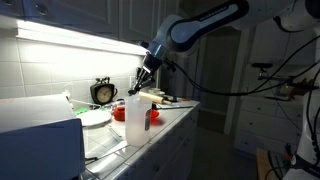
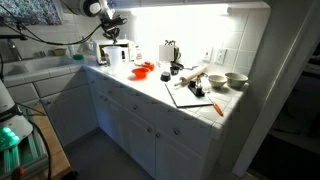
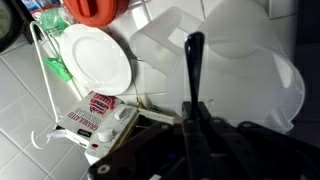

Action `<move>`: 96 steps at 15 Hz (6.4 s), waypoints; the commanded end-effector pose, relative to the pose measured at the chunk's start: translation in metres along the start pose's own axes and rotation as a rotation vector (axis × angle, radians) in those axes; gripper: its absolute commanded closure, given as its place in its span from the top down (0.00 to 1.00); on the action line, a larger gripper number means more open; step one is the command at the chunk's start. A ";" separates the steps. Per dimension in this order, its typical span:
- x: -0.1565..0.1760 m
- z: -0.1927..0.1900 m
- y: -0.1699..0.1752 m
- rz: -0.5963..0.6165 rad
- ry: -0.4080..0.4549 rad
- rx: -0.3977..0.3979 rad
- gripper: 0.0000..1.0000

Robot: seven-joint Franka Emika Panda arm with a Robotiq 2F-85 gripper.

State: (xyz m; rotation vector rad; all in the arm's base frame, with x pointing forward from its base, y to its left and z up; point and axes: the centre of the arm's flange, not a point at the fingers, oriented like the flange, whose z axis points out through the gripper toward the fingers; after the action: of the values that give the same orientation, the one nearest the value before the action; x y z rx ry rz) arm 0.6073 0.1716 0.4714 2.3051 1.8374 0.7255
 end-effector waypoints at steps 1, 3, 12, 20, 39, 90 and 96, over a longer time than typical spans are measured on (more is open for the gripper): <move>-0.015 -0.014 -0.026 -0.025 0.036 -0.064 0.02; -0.018 -0.016 -0.030 -0.028 0.045 -0.092 0.02; -0.028 -0.024 -0.039 -0.019 0.101 -0.214 0.02; -0.035 -0.029 -0.041 -0.019 0.119 -0.198 0.02; -0.037 -0.006 0.011 0.171 0.021 0.136 0.02; -0.209 0.114 0.087 0.464 -0.220 -0.023 0.02; -0.219 0.143 0.081 0.488 -0.231 -0.052 0.02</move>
State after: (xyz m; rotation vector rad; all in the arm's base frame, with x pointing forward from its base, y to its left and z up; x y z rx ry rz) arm 0.6953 -0.0261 0.3231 2.7082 1.1959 0.5072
